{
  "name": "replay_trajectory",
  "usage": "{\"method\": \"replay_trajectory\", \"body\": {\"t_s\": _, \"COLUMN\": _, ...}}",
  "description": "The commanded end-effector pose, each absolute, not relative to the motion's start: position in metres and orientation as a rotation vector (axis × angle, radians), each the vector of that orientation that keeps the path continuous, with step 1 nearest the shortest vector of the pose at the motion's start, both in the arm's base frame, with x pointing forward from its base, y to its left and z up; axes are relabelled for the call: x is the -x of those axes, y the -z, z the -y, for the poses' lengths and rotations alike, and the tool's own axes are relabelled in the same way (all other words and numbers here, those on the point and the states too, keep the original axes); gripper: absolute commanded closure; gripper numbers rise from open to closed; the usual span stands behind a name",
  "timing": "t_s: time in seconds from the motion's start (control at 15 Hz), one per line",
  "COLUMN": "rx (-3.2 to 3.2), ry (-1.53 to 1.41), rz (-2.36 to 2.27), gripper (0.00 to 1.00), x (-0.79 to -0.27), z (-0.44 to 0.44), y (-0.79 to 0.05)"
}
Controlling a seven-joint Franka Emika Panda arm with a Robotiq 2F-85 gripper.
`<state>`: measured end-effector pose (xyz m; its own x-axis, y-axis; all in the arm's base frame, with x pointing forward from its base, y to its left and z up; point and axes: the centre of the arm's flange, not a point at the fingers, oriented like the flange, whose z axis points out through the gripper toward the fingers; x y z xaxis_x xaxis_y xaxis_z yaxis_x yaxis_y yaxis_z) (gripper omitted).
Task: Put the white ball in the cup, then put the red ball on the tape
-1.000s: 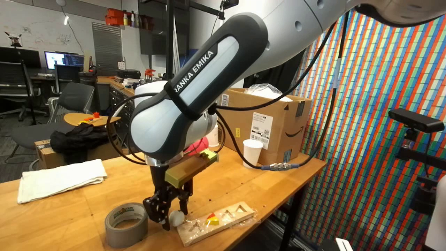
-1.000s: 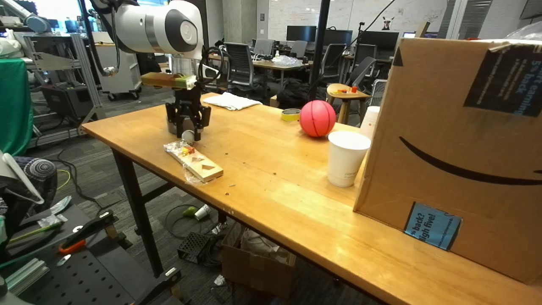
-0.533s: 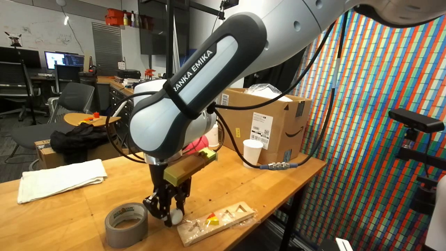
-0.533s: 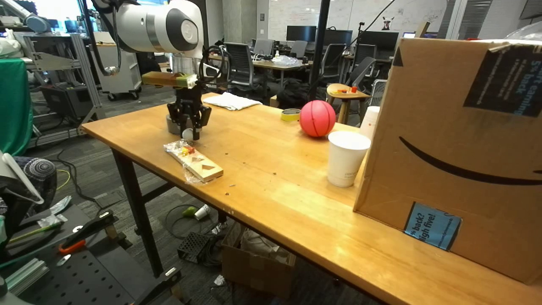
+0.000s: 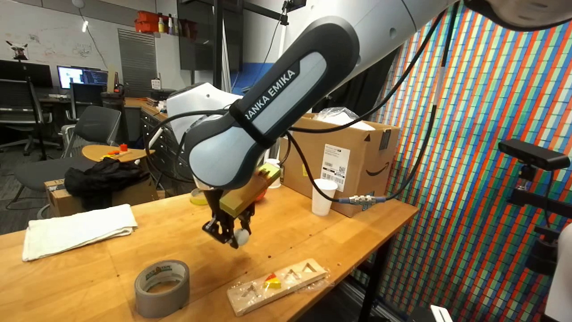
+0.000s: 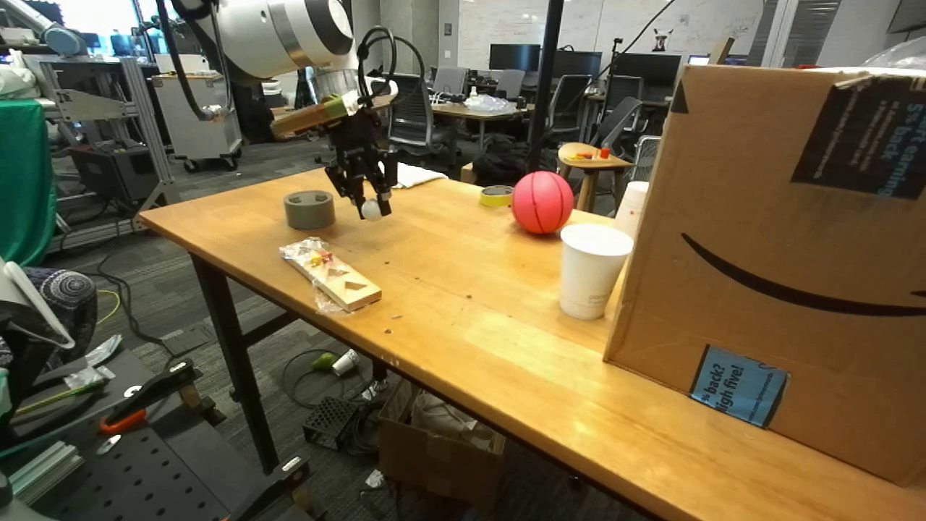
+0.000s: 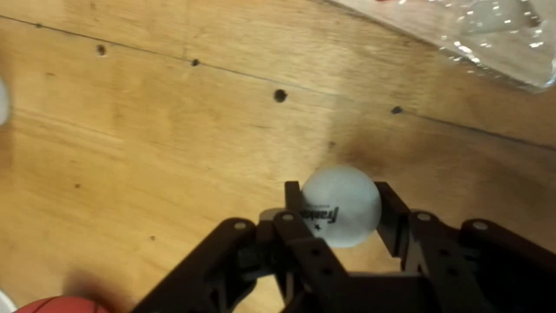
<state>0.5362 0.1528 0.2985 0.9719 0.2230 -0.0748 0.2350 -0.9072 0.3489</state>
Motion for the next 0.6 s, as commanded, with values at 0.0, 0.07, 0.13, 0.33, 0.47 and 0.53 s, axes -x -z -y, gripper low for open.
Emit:
{"method": "replay_trajectory", "body": {"t_s": 0.0, "rx": -2.611, "ry": 0.003, "rz": -0.199, "gripper": 0.81, "x": -0.557, "z": -0.136, "y": -0.332}}
{"method": "replay_trajectory", "body": {"t_s": 0.07, "rx": -2.578, "ry": 0.001, "rz": -0.151, "gripper": 0.81, "x": -0.563, "z": -0.128, "y": -0.338}}
{"method": "replay_trajectory", "body": {"t_s": 0.13, "rx": -2.55, "ry": 0.003, "rz": -0.111, "gripper": 0.81, "x": -0.568, "z": -0.12, "y": -0.343}}
{"method": "replay_trajectory", "body": {"t_s": 0.33, "rx": -2.459, "ry": 0.039, "rz": -0.002, "gripper": 0.81, "x": -0.581, "z": -0.091, "y": -0.35}}
{"method": "replay_trajectory", "body": {"t_s": 0.47, "rx": -2.385, "ry": 0.068, "rz": 0.074, "gripper": 0.81, "x": -0.588, "z": -0.07, "y": -0.35}}
{"method": "replay_trajectory", "body": {"t_s": 0.53, "rx": -2.351, "ry": 0.074, "rz": 0.106, "gripper": 0.81, "x": -0.59, "z": -0.06, "y": -0.35}}
